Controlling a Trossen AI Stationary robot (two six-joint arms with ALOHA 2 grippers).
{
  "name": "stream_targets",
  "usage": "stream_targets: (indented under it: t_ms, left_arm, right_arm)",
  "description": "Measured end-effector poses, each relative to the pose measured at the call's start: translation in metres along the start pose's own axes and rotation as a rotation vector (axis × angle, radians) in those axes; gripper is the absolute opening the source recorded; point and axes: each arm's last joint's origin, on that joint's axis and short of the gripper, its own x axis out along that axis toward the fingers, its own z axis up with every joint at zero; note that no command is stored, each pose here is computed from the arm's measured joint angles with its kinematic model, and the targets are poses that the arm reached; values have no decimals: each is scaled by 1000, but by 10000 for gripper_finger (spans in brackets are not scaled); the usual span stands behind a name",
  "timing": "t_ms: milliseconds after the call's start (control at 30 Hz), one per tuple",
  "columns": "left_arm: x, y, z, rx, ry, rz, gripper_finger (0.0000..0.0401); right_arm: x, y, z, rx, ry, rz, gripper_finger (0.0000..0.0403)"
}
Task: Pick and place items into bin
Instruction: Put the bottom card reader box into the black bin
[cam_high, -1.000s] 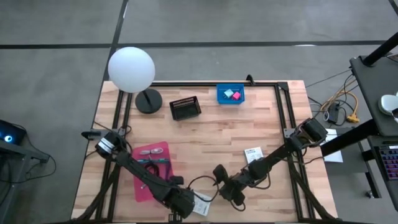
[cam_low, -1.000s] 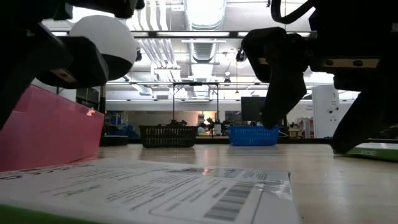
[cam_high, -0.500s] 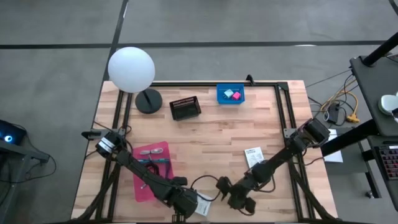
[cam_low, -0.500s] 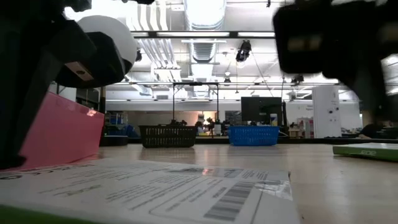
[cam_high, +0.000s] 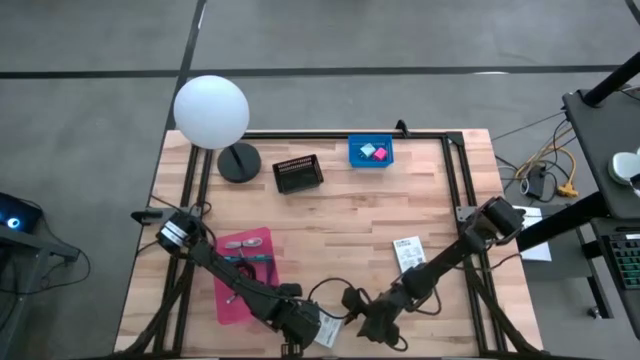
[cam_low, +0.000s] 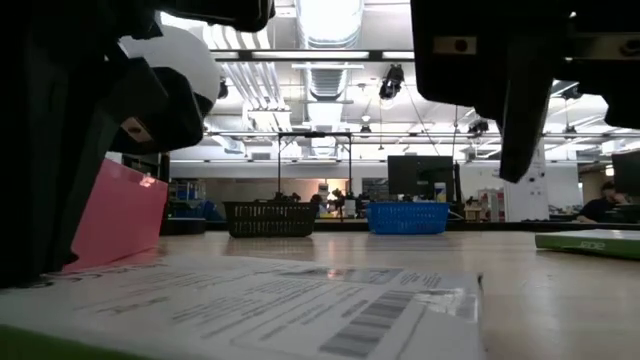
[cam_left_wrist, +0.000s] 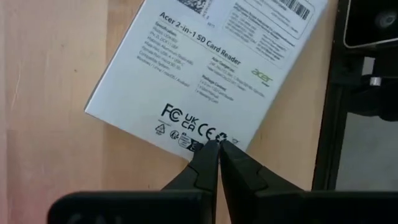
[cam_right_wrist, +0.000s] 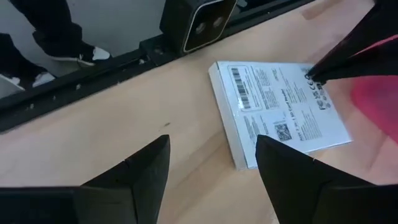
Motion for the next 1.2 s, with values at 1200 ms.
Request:
stream_targets:
  t_ms: [1200]
  left_arm:
    - [-2,5,1,-34,-33,-17,0]
  right_arm:
    - [4,-4,5,-149,-48,-58,224]
